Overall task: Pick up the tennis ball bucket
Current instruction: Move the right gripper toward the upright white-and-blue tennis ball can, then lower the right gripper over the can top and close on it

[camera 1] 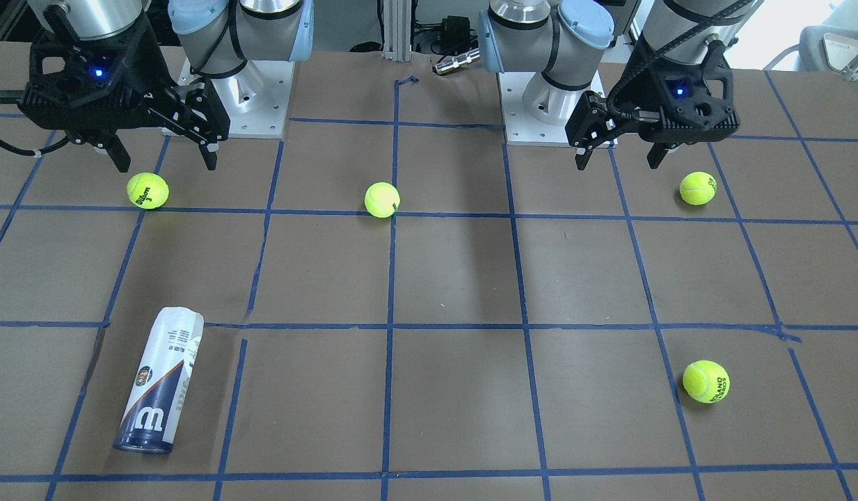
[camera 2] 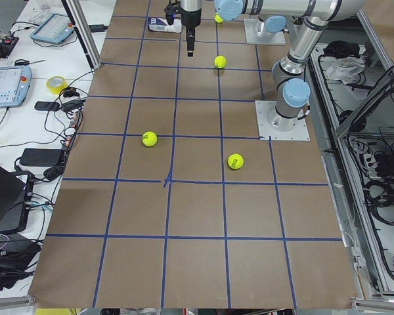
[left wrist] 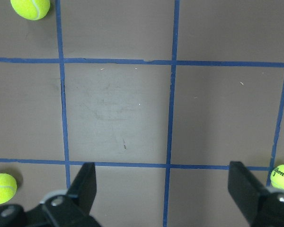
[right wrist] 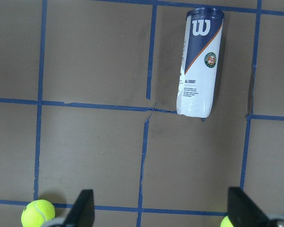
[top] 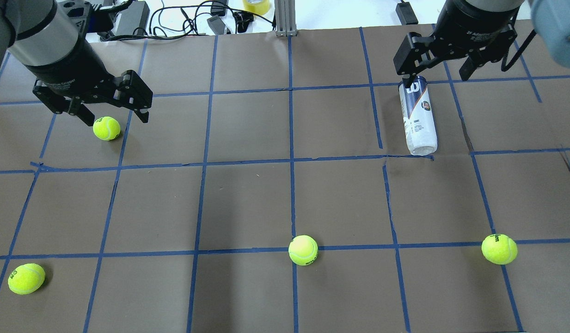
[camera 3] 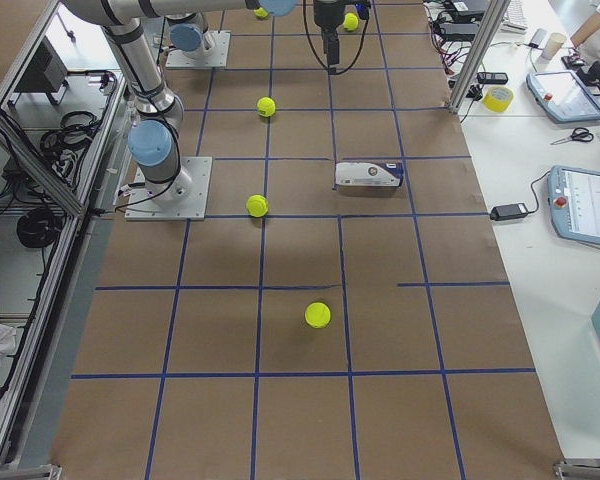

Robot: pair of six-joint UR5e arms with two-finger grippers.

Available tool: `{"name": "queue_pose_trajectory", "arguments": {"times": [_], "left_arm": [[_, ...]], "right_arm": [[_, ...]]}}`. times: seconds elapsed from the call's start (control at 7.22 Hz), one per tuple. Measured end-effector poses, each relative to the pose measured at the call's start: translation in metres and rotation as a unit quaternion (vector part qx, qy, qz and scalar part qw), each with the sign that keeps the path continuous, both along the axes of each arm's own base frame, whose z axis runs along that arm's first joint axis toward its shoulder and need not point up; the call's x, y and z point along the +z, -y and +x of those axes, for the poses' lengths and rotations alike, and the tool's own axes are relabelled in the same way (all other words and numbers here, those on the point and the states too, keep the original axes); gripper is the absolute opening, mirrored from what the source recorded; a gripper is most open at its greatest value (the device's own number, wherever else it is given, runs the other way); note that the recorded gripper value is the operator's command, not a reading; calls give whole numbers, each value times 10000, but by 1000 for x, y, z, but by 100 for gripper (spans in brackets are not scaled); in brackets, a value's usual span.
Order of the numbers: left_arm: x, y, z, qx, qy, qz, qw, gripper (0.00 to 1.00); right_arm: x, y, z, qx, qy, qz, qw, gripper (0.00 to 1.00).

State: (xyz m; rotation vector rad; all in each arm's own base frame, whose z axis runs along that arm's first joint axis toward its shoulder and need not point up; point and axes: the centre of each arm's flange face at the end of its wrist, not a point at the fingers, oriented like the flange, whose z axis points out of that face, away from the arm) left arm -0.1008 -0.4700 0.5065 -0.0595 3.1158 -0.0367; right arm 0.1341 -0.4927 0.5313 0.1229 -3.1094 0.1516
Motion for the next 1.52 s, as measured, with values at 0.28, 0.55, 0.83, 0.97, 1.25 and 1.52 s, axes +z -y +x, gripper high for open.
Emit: {"name": "queue_pose_trajectory", "arguments": {"times": [0.28,0.55,0.83,0.97,1.25,1.52], "left_arm": [[-1,0,0,4,-8,13,10000,100],[-2,0,-1,2,-11,19,10000,100],[-2,0,0,2,-7,21,10000,100],[-2,0,0,4,-7,21,10000,100],[-2,0,0,4,-6,21,10000,100],[-2,0,0,-1,-4,21,10000,100]], "right_arm": [[-1,2,-4,-5,3,0,10000,100],[-11,11,-13,-127,18,88,9999,100],[-57,49,-27,-265,-1,242,9994,100],[-87,77,-42,-398,11,236,9989,100],[-169,144,-81,-675,18,6,9977,100],[-236,176,-95,-765,24,29,9971,100]]}}
